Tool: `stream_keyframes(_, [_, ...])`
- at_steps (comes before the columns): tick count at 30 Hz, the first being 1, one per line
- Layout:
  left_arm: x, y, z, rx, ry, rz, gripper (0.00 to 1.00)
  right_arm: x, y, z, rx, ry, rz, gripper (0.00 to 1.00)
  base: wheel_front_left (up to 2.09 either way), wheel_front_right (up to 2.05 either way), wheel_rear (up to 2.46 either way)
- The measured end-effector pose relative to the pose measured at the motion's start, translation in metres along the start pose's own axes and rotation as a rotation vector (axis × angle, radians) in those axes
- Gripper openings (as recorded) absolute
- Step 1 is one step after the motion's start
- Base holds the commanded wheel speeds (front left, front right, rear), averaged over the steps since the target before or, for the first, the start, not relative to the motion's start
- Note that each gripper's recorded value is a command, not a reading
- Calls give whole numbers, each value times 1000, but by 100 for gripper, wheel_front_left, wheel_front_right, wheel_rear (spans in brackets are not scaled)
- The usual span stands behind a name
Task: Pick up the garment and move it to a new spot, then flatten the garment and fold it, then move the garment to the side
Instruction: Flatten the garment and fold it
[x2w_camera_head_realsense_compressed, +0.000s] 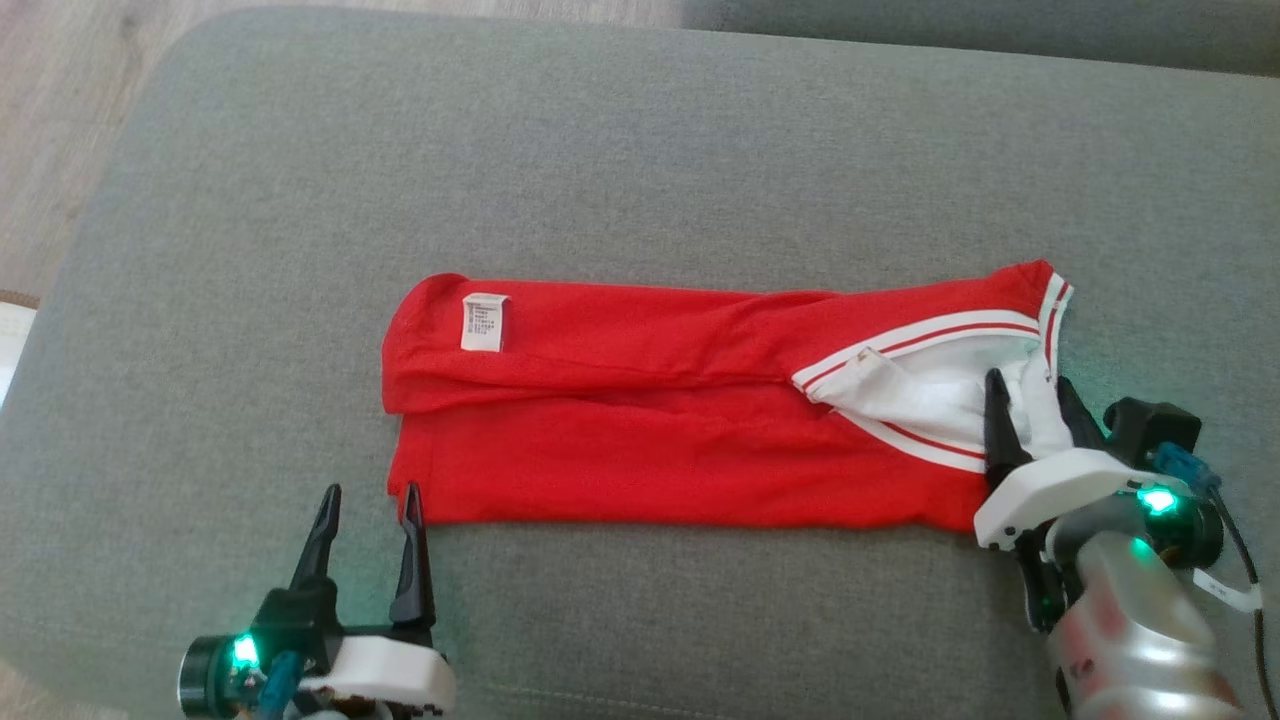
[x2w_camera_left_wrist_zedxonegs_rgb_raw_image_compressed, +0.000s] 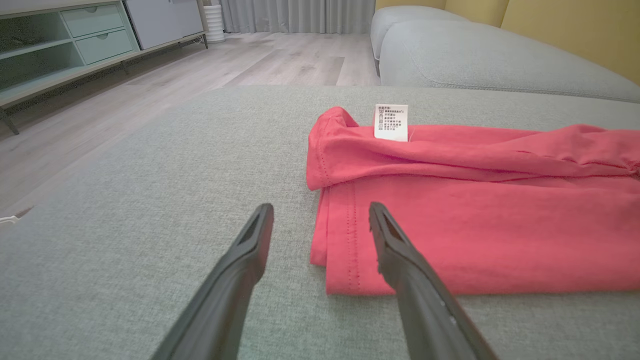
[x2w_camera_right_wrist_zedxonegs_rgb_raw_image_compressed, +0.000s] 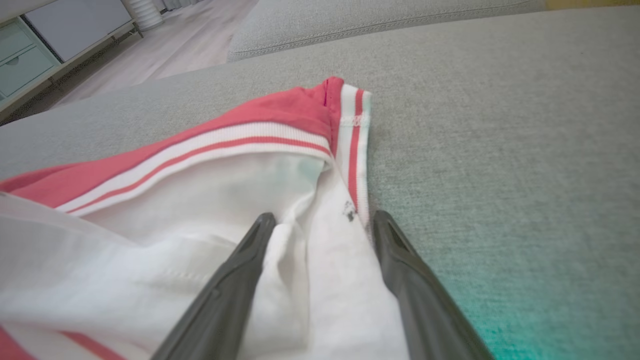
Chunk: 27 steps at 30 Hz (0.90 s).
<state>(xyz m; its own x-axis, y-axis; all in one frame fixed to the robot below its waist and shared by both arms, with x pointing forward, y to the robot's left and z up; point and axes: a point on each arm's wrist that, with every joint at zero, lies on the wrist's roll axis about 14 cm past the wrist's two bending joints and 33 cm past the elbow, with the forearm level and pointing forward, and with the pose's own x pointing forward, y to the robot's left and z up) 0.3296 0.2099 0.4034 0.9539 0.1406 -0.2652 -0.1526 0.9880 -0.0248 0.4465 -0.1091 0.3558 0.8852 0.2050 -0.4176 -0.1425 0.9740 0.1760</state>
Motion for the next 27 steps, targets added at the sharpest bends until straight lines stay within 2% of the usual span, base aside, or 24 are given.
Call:
stream_keyframes(1, [0,0,0,-2,0,0,100,0,0,0,7,4,0,100,0,0,0])
stream_keyframes(2, [0,-1,0,-2,-1,-2,100,0,1,-1,17,8,1,55,0,0,0])
stream_keyframes(3, [0,-1,1,-2,-2,-4,100,0,0,-1,27,11,1,0,0,0,0])
stream_keyframes(9, [4,-11,2,-2,-7,-36,100,-9,-10,8,75,-30,-39,0,0,0,0])
stream_keyframes(15, [7,-24,6,-2,-18,-85,100,-40,-77,20,70,-107,-213,0,0,0,0])
stream_keyframes(18, [8,-30,7,-7,-22,-103,100,-46,-86,49,50,-199,-231,0,0,0,0])
stream_keyframes(23, [7,-37,8,-9,-25,-124,100,-43,-47,103,31,-365,-109,0,0,0,0])
stream_keyframes(27, [2,-37,7,-17,-24,-124,100,-37,24,121,70,-418,102,0,0,0,0])
